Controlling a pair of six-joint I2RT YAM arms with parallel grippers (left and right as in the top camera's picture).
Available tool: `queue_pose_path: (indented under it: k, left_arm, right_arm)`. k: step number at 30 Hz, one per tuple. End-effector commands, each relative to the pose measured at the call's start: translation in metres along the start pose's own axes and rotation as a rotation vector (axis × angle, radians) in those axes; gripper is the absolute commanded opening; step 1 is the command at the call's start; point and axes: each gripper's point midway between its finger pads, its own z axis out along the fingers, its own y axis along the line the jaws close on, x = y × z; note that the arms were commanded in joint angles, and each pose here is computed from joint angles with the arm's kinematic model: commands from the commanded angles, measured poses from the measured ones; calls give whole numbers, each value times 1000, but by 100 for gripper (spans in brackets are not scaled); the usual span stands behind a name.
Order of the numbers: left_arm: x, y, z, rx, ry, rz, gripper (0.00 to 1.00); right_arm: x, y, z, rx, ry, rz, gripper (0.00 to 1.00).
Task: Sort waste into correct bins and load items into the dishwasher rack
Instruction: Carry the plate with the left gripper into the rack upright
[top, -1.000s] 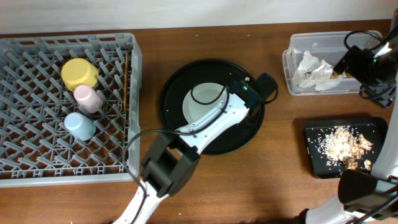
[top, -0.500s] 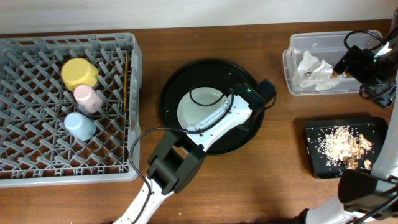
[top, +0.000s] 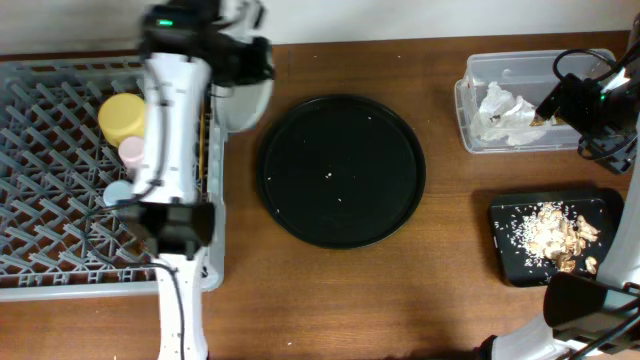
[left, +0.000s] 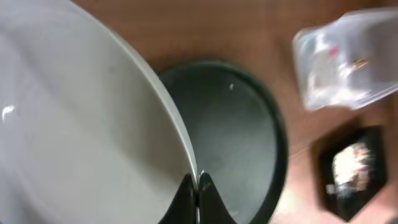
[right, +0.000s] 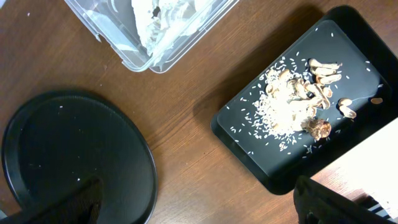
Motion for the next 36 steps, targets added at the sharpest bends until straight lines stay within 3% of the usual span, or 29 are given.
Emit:
queue_pose_path:
  k: [1, 6, 11, 18, 19, 20, 21, 22, 25, 29, 30, 31, 32, 36]
  left_arm:
    - [-22, 13, -44, 226, -102, -6, 1]
    - [-28, 55, -73, 258, -162, -70, 1]
    - [-17, 52, -59, 381, -109, -70, 1]
    - [-4, 93, -52, 361, -75, -188, 1]
    - [-4, 97, -55, 363, -78, -200, 12]
    - [-4, 96, -58, 377, -80, -207, 35]
    - [-3, 95, -59, 386, -76, -214, 66]
    - [-2, 95, -59, 383, -72, -218, 70]
    - [-2, 99, -70, 320, -91, -202, 70]
    - [5, 113, -129, -58, -153, -156, 74]
    - [6, 104, -157, -127, -200, -165, 80]
    - [12, 91, -174, -132, -218, -156, 95]
    - [19, 80, -185, -132, -220, -152, 99]
    - [48, 23, -219, -98, -232, -102, 99]
  right_arm:
    - [0, 0, 0, -4, 1, 10, 98]
    - [0, 0, 0, -4, 1, 10, 98]
    - [0, 0, 0, -4, 1, 10, 98]
    - [0, 0, 0, -4, 1, 10, 98]
    - [0, 0, 0, -4, 1, 10, 98]
    - [0, 0, 0, -4, 1, 10, 98]
    - [0, 0, 0, -4, 1, 10, 98]
    - [0, 0, 0, -4, 1, 10, 98]
    - [0, 0, 0, -4, 1, 10, 98]
    - [0, 0, 0, -4, 1, 10, 98]
    - [0, 0, 0, -4, 1, 10, 98]
    - [0, 0, 0, -4, 1, 10, 98]
    - [0, 0, 0, -4, 1, 10, 98]
    - [0, 0, 0, -4, 1, 10, 98]
